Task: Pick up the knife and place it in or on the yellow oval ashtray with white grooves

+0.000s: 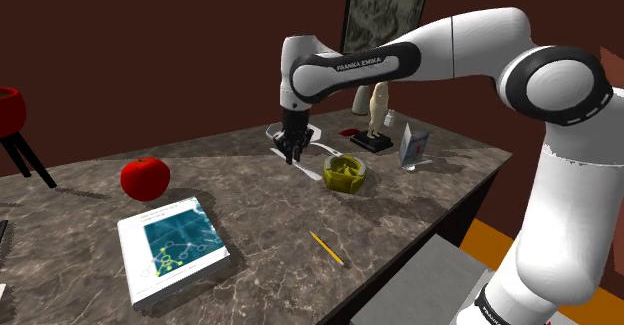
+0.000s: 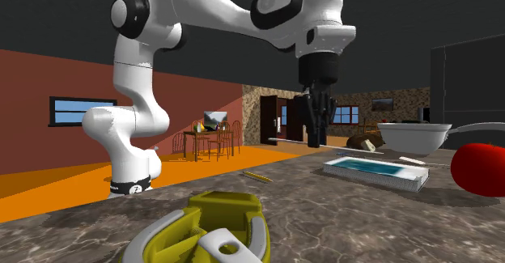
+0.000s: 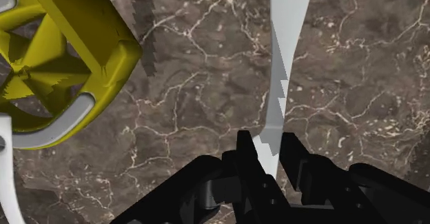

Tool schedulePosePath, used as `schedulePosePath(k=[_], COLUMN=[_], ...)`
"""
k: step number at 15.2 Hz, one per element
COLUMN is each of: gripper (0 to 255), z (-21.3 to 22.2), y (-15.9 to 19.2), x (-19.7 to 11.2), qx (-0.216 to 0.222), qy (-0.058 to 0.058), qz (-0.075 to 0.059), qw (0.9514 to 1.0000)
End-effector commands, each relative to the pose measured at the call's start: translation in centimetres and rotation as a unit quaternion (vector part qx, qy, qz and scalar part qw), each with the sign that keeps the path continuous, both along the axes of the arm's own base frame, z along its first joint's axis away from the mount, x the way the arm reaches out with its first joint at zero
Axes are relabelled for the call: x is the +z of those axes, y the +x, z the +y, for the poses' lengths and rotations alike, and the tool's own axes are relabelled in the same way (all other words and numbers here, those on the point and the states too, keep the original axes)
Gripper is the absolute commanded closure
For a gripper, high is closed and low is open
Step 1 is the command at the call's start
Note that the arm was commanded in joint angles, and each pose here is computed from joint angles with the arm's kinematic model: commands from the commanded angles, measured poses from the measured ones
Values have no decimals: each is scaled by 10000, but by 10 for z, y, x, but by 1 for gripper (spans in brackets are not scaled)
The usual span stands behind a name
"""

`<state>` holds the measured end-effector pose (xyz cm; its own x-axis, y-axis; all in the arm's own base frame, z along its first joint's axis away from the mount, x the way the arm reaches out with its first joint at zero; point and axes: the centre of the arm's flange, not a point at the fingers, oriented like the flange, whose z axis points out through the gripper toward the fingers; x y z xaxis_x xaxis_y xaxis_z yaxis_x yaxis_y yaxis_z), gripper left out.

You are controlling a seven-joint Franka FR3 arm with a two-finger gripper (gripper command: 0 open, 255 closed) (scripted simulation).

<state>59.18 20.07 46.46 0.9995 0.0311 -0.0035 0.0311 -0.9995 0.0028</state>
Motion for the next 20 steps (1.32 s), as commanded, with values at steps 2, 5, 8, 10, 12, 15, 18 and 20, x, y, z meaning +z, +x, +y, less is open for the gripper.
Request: schedulePosePath(k=[2, 5, 8, 10, 12, 15, 18, 20], gripper=[255, 255, 255, 255, 255, 255, 255, 255], z=[-38, -78, -117, -143, -170, -209, -237, -237], y=[-4, -7, -9, -11, -13, -15, -17, -17], x=[1, 3, 5, 7, 8, 10, 11, 1], qx=[6, 6, 6, 6, 6, 6, 6, 6], qy=[2, 2, 2, 2, 2, 2, 2, 2], qz=[1, 1, 1, 1, 1, 1, 1, 1], qw=[10000, 10000, 10000, 10000, 10000, 10000, 10000, 10000])
